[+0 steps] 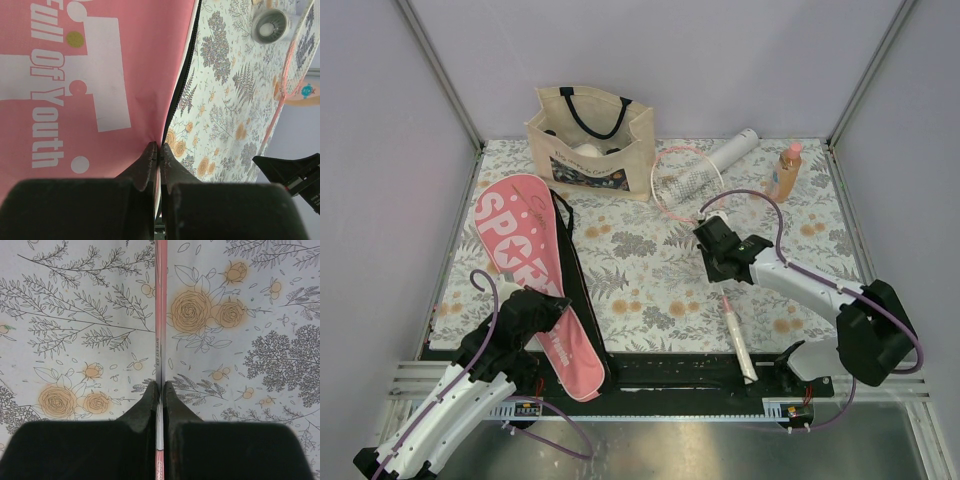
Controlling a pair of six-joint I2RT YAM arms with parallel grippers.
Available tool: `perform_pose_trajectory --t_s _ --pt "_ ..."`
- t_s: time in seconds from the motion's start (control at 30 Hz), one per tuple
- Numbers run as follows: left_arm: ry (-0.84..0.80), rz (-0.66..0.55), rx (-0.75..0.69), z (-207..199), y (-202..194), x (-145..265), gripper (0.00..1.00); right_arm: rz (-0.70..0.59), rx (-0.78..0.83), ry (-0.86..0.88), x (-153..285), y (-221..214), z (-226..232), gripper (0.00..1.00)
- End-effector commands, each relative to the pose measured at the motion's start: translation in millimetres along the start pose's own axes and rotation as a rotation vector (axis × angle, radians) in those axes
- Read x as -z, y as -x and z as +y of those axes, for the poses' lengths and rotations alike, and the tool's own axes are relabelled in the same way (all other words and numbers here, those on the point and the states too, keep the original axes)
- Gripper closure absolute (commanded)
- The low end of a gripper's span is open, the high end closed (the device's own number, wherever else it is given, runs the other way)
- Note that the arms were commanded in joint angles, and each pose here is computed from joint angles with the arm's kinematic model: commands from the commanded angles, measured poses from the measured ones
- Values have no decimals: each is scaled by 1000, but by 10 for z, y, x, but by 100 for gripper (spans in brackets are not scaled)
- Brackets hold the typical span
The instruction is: Pack up the badminton gear
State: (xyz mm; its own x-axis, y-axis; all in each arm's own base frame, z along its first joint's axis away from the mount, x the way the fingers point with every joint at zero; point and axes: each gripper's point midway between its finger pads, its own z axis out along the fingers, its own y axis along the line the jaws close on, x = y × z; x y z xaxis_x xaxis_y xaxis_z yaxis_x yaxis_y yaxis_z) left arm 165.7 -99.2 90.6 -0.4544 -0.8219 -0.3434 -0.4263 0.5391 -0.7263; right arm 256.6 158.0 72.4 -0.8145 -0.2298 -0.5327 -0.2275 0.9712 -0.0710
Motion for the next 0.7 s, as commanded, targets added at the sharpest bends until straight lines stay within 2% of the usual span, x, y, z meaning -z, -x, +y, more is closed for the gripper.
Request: perform_pose_trajectory --t_s 0.0,0.2,0.4,0.67 --pt "-92 -40 31 -288 140 129 100 -148 -60 -30 299 398 -105 100" --pt "-101 -42 40 -295 148 149 100 -242 -133 -115 404 570 -274 100" --pt "-105 -44 42 -310 159 164 100 -337 -126 -182 432 801 -390 100" --pt "-103 -45 43 -320 165 170 100 -513 -131 -197 795 1135 -512 100"
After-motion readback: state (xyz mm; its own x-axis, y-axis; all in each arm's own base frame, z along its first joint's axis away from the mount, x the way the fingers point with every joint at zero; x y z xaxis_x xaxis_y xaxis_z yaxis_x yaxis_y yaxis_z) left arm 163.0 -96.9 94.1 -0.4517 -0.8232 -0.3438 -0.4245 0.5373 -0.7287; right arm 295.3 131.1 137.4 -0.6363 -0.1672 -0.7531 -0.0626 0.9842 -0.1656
